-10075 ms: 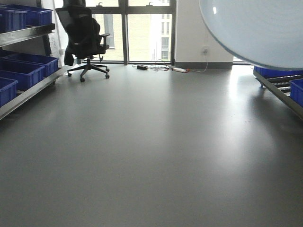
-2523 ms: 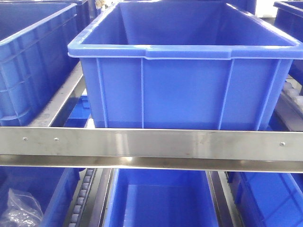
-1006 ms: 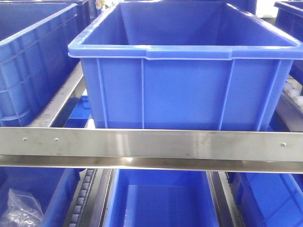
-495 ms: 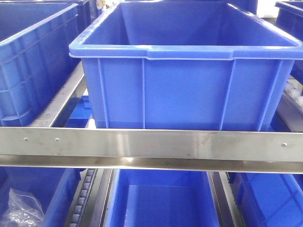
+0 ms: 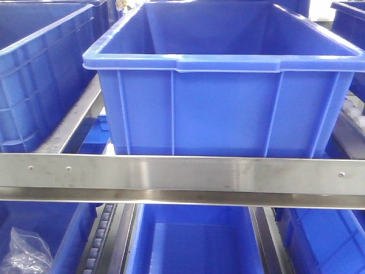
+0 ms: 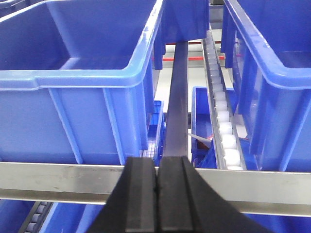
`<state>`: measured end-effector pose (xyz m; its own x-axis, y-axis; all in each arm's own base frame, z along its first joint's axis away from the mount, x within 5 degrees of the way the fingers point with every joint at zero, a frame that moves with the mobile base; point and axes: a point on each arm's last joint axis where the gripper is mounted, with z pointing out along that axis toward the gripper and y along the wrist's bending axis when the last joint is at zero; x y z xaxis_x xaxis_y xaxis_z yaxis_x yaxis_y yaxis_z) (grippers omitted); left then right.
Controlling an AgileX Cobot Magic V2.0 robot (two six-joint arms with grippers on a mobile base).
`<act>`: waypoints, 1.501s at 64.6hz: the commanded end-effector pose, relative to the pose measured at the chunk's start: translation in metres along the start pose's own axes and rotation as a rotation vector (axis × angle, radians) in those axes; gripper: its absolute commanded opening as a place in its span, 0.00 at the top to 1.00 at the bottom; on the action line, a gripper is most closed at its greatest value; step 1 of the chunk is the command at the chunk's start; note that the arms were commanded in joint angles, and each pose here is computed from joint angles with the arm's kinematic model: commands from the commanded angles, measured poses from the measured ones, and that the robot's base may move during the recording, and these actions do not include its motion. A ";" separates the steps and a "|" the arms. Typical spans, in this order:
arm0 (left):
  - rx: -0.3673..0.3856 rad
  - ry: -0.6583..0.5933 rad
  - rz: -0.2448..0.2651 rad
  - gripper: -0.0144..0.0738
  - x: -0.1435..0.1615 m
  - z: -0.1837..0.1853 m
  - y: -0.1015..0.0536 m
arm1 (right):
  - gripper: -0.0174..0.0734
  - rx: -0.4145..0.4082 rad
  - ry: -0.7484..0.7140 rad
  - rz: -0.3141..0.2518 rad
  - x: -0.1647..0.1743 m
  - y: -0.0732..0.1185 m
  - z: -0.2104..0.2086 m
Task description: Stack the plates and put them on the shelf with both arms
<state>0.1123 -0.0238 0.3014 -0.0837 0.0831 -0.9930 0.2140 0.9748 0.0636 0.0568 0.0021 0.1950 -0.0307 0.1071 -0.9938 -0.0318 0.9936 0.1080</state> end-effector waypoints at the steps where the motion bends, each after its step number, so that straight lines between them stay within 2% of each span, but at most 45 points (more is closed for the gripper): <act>1: -0.016 -0.116 -0.009 0.74 -0.018 -0.001 0.002 | 0.74 -0.006 -0.099 -0.009 -0.008 0.001 -0.002; 21: -0.016 -0.124 -0.009 0.74 -0.016 -0.004 0.002 | 0.74 -0.006 -0.099 -0.009 -0.008 0.001 -0.002; 26: -0.047 -0.129 -0.010 0.74 -0.009 -0.009 0.005 | 0.74 -0.006 -0.099 -0.009 -0.008 0.001 -0.002; 39: -0.144 -0.146 -0.011 0.74 0.036 -0.033 0.008 | 0.74 -0.006 -0.099 -0.009 -0.008 0.001 -0.002; 53: -0.164 -0.243 -0.005 0.74 0.087 -0.040 0.005 | 0.74 -0.006 -0.099 -0.009 -0.008 0.001 -0.002; 57: -0.155 -0.195 -0.008 0.74 0.089 -0.042 0.004 | 0.74 -0.006 -0.099 -0.009 -0.008 0.001 -0.002; 97: -0.148 -0.213 -0.007 0.74 0.095 -0.052 0.001 | 0.74 -0.006 -0.099 -0.009 -0.008 0.001 -0.002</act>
<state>0.0562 -0.0047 0.2054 0.0297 0.0622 -0.9976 0.0798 0.9947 0.0644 0.0568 0.0021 0.1950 -0.0312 0.1078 -0.9937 -0.0319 0.9936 0.1088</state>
